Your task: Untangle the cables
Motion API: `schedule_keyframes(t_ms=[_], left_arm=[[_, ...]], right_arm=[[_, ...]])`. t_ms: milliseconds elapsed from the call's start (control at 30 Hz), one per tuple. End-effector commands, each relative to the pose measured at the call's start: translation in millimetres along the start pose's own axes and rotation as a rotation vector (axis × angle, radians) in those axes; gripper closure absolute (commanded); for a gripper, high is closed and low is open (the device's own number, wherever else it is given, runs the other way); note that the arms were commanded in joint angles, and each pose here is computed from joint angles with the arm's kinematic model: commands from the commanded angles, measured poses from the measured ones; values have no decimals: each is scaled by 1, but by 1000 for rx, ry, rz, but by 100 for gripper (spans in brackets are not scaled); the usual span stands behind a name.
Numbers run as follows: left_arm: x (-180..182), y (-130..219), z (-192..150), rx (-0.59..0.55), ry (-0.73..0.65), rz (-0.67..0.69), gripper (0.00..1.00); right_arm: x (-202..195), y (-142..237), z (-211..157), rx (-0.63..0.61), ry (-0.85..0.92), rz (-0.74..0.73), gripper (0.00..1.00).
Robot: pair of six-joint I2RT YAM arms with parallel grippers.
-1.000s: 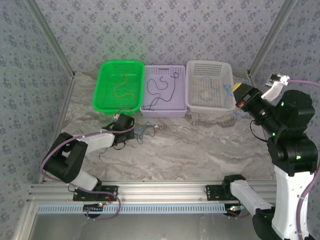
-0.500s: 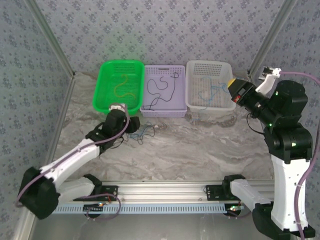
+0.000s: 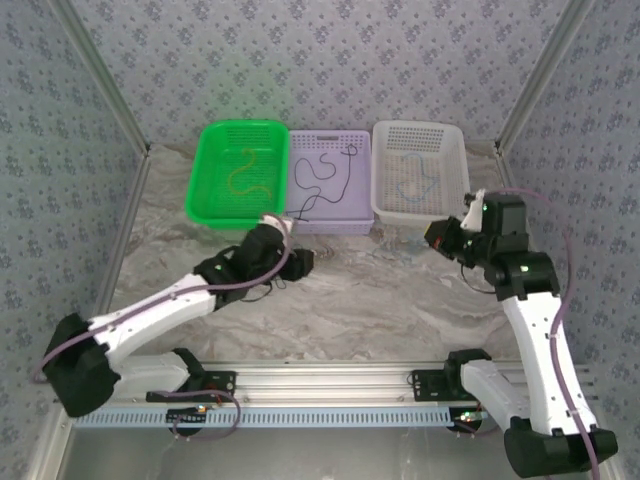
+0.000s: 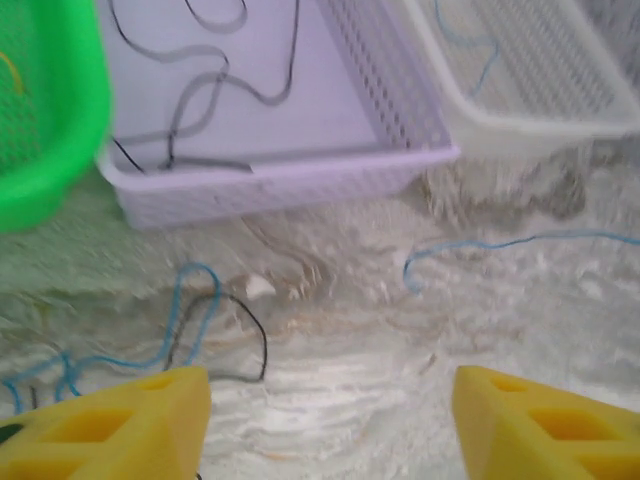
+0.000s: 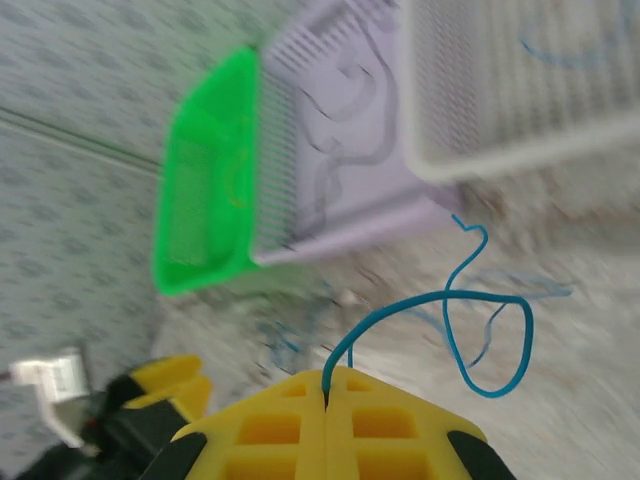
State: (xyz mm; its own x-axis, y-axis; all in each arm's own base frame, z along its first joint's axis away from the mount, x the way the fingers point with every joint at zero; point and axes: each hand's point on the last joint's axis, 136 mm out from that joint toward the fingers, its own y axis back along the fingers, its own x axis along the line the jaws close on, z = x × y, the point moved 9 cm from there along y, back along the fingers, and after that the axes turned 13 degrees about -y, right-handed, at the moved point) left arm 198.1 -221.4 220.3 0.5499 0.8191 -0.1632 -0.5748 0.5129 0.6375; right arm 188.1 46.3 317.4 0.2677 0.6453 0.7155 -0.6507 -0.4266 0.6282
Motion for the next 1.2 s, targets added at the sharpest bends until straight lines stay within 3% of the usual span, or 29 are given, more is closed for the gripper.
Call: schedule_keyframes(t_ms=[0,200,500,667,800,967,1167], left_arm=[[-27,-20,-3,40,-83,4,40],[-74,-72,-13,137,-250,-15,33],[-101,-125,35,93,-182,42,24],[-95,-143,54,81,16,44,26],[-102,-149,57,98,225,16,28],[-120,-164,50,142,456,17,28],[-129,-189,36,163,706,-8,27]], right_arm=[[-23,-1,-8,-7,33,-83,100],[-29,7,-5,-63,50,-138,100],[-27,30,-11,-110,79,-169,100],[-25,48,-24,-118,118,-122,100],[-25,52,-39,-51,112,-46,100],[-25,58,-59,30,115,71,100],[-26,62,-64,40,147,90,100]])
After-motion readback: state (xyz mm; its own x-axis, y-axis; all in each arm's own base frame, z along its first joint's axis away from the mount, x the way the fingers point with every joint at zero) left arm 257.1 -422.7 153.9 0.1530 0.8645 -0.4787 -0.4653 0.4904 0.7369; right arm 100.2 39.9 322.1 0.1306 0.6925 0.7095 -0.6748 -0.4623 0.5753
